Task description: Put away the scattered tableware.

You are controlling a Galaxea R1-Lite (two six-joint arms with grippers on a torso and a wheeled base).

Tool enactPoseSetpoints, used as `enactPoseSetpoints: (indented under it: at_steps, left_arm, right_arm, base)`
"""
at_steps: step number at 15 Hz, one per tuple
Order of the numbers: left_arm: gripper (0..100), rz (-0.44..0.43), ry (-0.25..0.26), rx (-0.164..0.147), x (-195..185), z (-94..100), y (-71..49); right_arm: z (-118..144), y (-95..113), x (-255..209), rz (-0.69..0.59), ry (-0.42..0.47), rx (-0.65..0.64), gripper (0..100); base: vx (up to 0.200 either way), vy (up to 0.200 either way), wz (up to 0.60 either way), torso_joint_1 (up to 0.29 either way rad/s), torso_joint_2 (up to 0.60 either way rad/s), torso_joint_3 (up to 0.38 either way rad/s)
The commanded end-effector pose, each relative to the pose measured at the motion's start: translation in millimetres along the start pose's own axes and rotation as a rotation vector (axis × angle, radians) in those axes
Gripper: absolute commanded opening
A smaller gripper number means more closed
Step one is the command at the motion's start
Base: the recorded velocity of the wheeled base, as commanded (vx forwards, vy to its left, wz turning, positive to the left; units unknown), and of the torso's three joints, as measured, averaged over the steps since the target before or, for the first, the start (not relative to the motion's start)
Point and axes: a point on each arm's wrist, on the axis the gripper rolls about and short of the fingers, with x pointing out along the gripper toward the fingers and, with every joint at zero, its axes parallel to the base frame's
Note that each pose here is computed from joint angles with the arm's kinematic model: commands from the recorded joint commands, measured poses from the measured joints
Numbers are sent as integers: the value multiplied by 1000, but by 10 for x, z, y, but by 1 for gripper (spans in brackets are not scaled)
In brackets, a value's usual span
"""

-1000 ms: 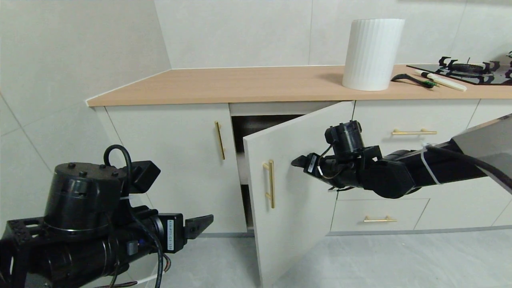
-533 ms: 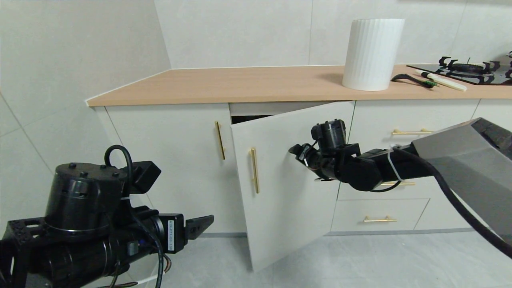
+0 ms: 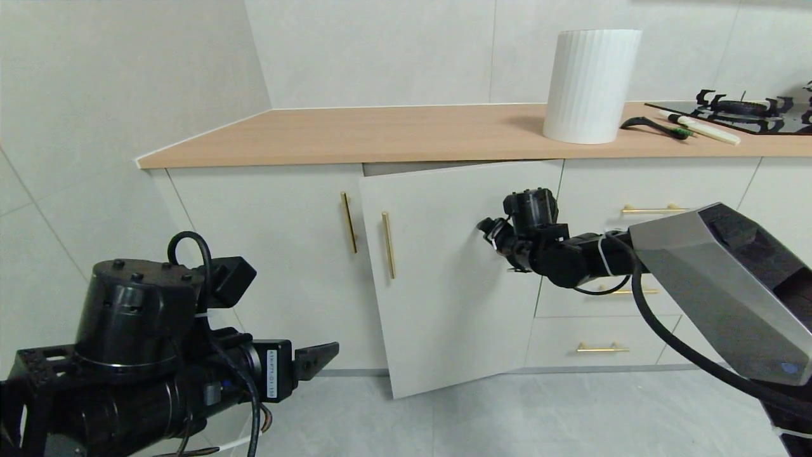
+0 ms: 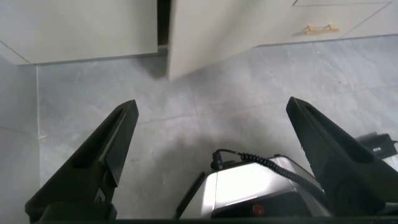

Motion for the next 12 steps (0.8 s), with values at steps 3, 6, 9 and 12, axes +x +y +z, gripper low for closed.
enactPoseSetpoints:
  at_steps: [3, 6, 9, 12]
  left_arm:
    - [100, 4, 10, 1, 27, -10, -1]
    - [100, 4, 10, 1, 24, -13, 0]
    - [100, 4, 10, 1, 24, -13, 0]
    - [100, 4, 11, 1, 27, -14, 0]
  right_arm:
    - [-14, -97, 140, -22, -15, 7, 100]
    - [-20, -142, 218, -36, -33, 14, 100]
    - [-12, -221, 344, -90, -85, 13, 100]
    - [23, -276, 422, -118, -110, 16, 100]
  base:
    - [0, 0, 0, 0, 0, 0]
    - [0, 0, 0, 0, 0, 0]
    - [0, 0, 0, 0, 0, 0]
    - [0, 0, 0, 0, 0, 0]
